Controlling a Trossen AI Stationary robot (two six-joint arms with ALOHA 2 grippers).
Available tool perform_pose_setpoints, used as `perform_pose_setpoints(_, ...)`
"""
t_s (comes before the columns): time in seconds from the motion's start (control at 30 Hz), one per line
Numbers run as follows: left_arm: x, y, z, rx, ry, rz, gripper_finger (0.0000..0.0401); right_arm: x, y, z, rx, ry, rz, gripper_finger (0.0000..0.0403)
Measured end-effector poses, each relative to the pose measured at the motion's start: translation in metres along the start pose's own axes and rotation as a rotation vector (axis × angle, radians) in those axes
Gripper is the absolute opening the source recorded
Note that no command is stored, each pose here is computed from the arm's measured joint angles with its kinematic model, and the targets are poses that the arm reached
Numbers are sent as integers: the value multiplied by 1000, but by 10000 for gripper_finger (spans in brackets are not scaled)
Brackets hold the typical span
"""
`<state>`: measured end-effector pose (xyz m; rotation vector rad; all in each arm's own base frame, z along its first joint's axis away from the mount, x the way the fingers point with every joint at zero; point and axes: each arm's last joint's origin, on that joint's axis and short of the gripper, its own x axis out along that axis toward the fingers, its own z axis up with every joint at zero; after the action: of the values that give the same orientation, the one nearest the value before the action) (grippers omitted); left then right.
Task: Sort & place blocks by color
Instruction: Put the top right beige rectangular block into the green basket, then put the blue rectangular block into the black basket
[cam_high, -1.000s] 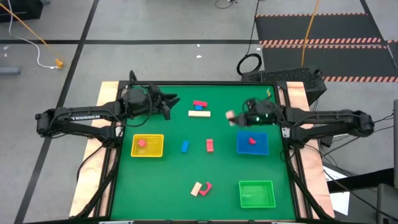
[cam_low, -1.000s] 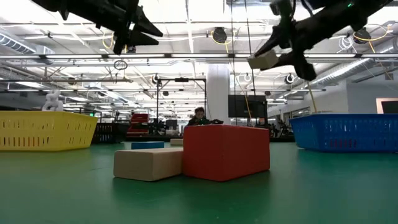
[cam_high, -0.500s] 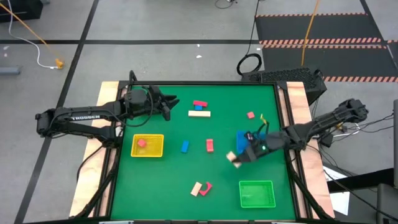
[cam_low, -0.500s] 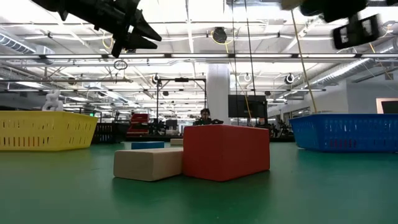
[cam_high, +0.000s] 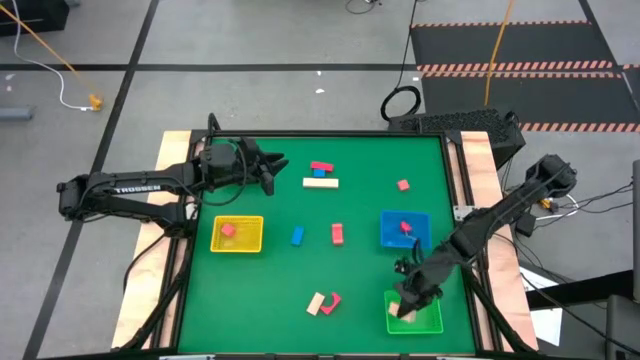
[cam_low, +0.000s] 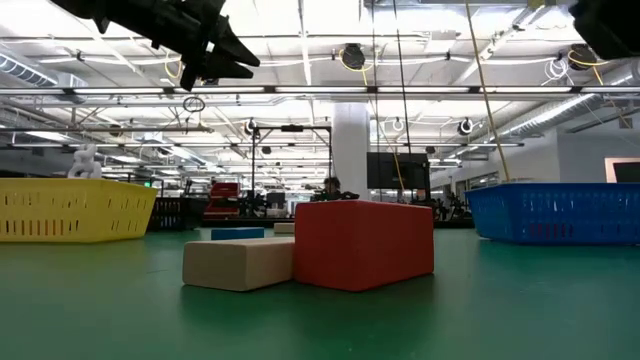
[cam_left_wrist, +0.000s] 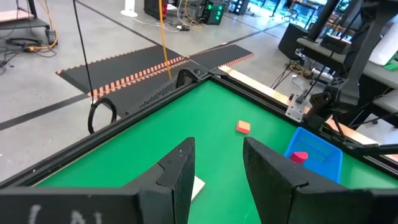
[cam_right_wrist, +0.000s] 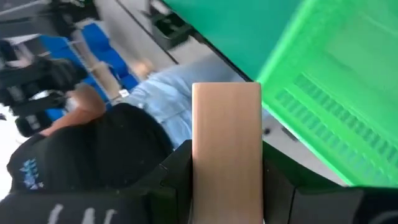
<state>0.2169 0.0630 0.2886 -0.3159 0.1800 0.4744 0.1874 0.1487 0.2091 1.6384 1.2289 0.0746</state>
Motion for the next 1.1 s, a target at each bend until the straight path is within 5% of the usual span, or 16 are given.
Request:
perform_pose_setpoints(0.33,0,0,0,24,2,1,136,15,-11,-6,108,19,-79,112)
perform_pose_setpoints(0.7,0,2,-7,-22,73,25,136,15,-9,-7,106,30,-58,287)
perform_pose_setpoints(1.1,-2,-9,-18,-37,171,-67,136,13,10,-15,-1,111,132,303)
